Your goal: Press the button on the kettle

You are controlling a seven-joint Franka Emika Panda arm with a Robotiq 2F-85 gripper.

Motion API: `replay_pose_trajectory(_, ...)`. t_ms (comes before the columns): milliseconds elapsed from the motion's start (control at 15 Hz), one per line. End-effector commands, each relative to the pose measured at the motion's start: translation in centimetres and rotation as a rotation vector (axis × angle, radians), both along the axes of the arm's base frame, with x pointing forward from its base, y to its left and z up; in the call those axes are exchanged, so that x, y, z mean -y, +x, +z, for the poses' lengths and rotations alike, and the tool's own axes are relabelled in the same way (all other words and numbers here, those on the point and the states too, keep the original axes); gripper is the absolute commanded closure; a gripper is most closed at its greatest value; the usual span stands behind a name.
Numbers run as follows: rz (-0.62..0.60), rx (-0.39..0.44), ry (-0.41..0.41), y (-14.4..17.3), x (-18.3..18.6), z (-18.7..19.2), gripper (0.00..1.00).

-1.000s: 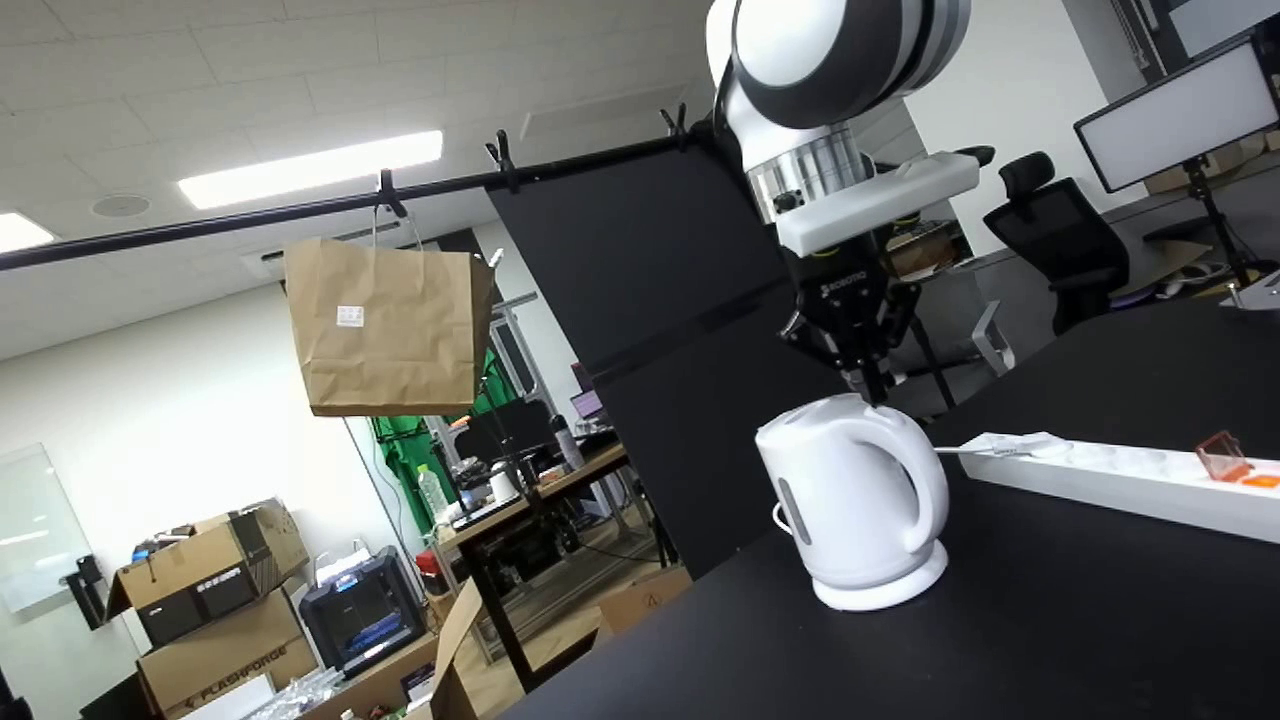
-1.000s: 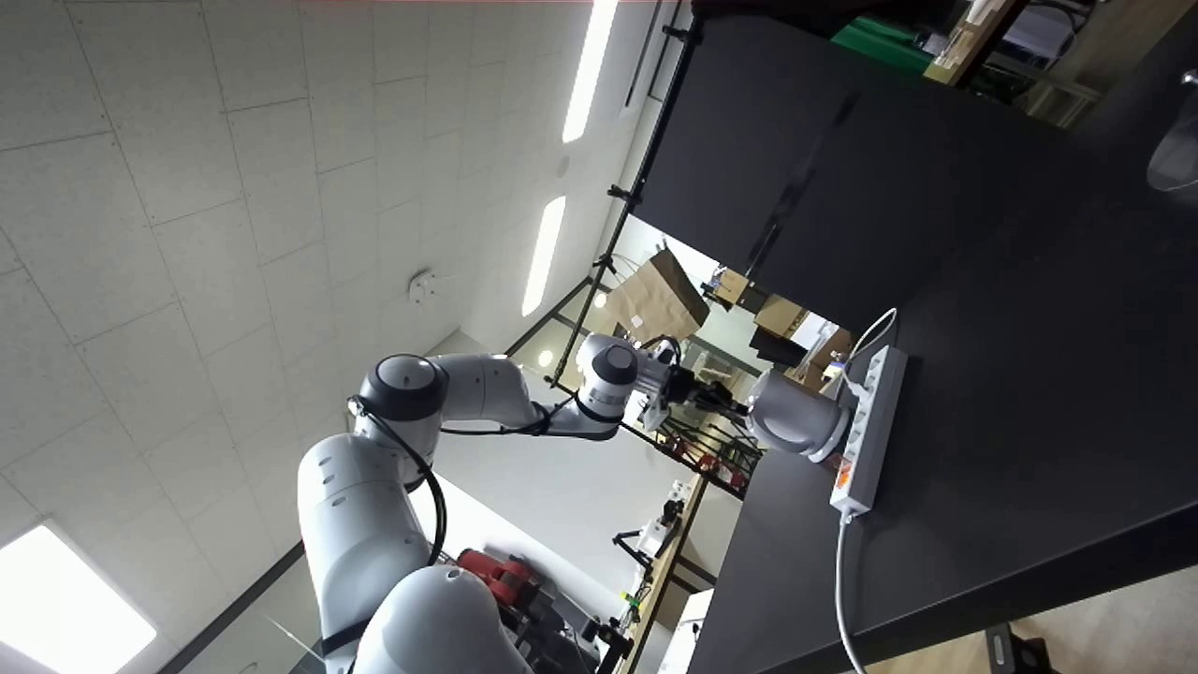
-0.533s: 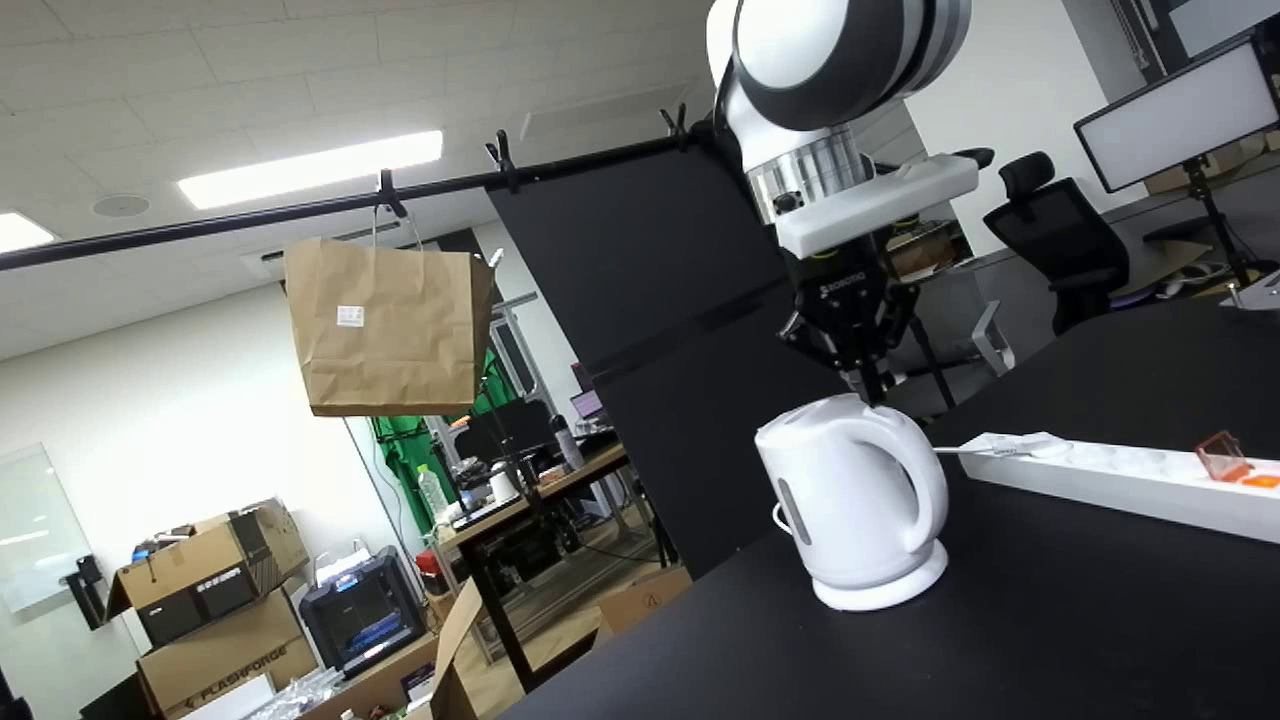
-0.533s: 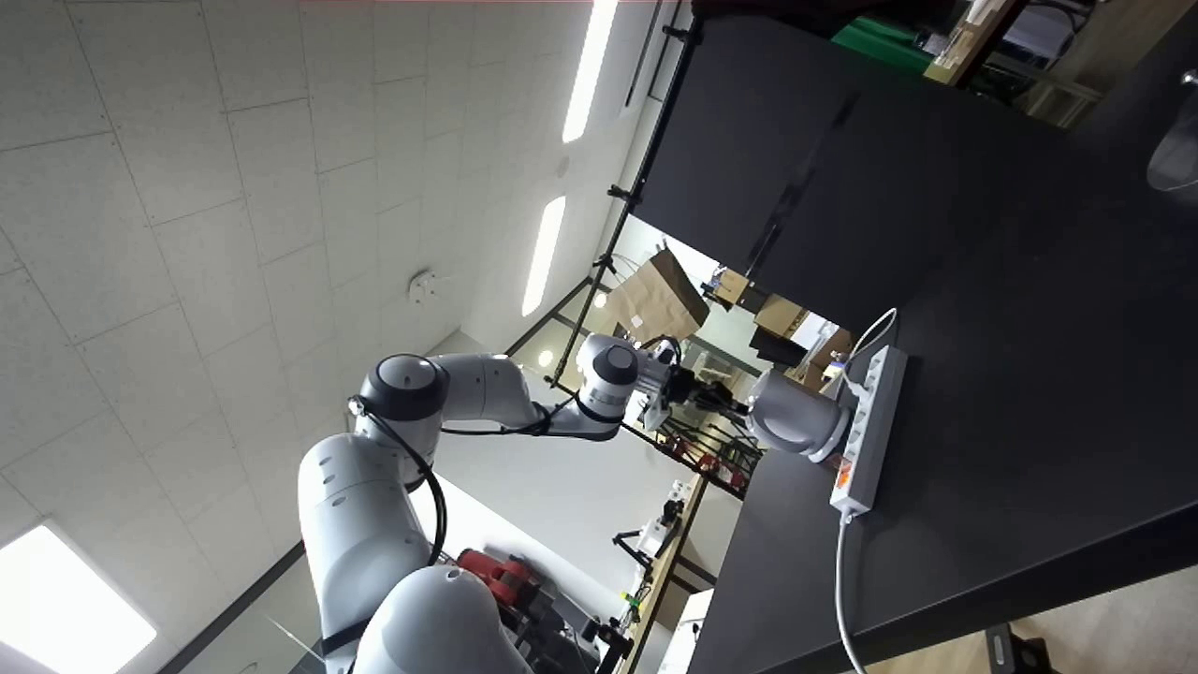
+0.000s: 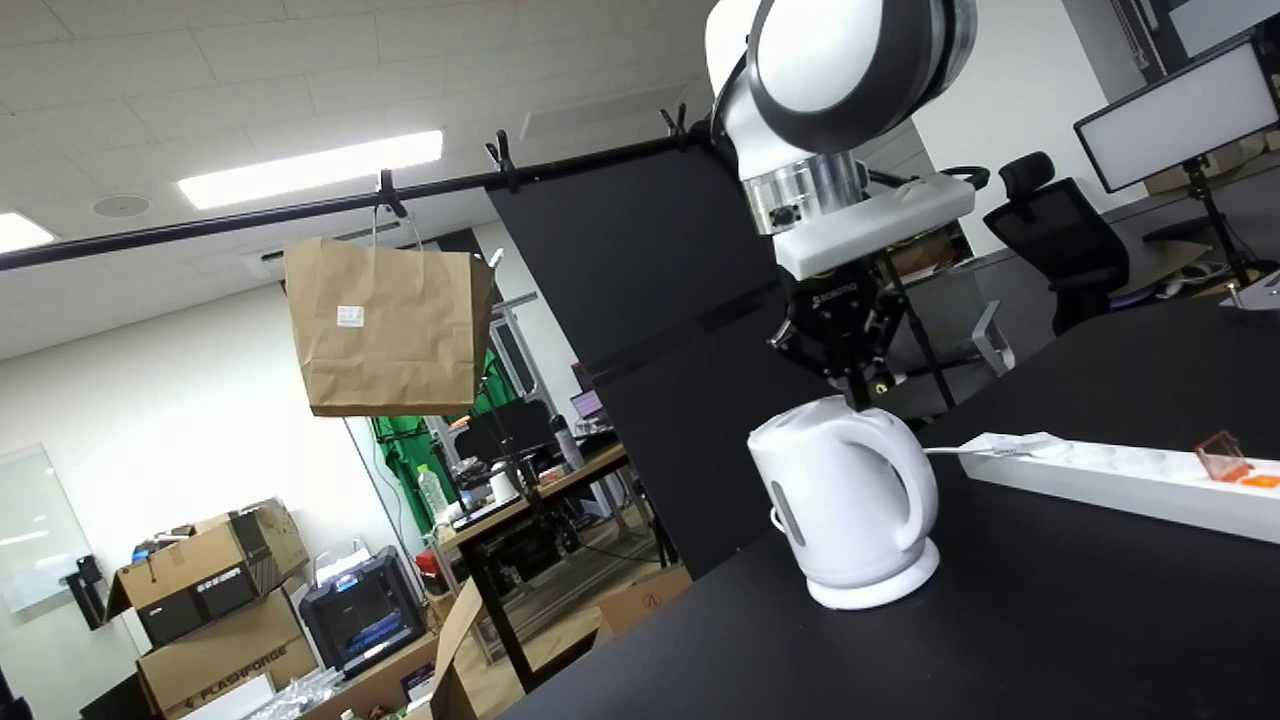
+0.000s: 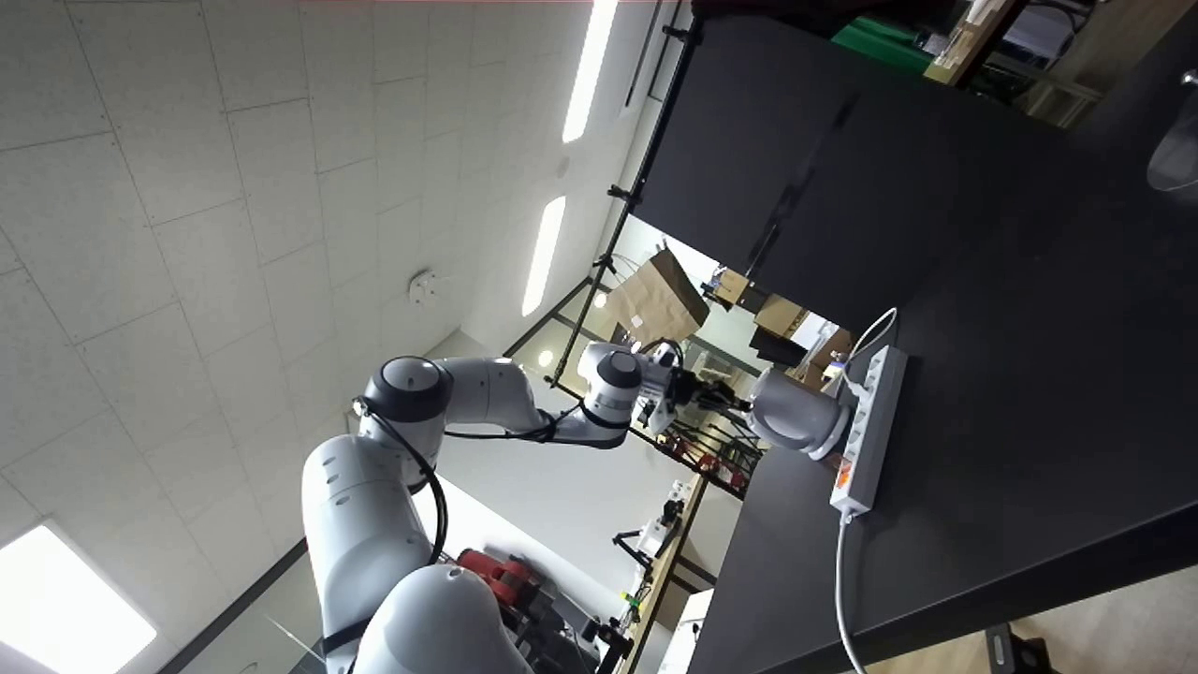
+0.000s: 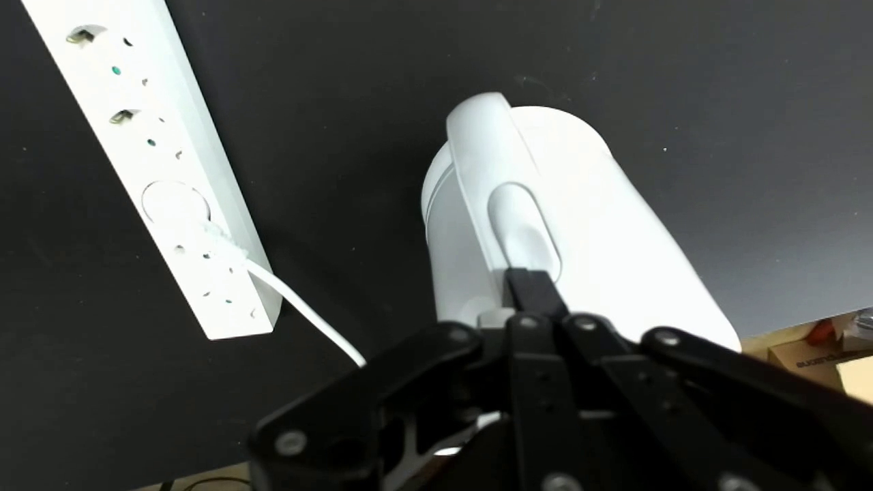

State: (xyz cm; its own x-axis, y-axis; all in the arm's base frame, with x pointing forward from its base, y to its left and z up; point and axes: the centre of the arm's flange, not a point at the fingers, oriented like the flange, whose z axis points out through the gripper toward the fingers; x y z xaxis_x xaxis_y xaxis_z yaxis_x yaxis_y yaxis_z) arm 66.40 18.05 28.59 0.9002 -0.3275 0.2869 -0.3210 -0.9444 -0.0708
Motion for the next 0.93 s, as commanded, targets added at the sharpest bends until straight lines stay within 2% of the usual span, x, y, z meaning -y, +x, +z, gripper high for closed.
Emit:
replay_pose_trajectory(0, -0.022, 0.038, -0.013, -0.3, -0.6, -0.2, 1.00)
replay_pose_trajectory(200, -0.021, 0.040, -0.033, -0.1, -1.0, 1.1, 1.00)
replay_pose_trajectory(467, -0.024, 0.009, -0.006, 0.4, -1.1, 3.6, 1.00)
replay_pose_trajectory(733, -0.021, 0.024, -0.016, 0.0, -1.1, 6.9, 1.00)
replay_pose_trajectory(800, -0.020, 0.021, -0.018, -0.2, -1.1, 7.6, 0.74)
replay_pose_trajectory(867, -0.018, 0.017, -0.022, -0.4, -1.0, 8.2, 0.73)
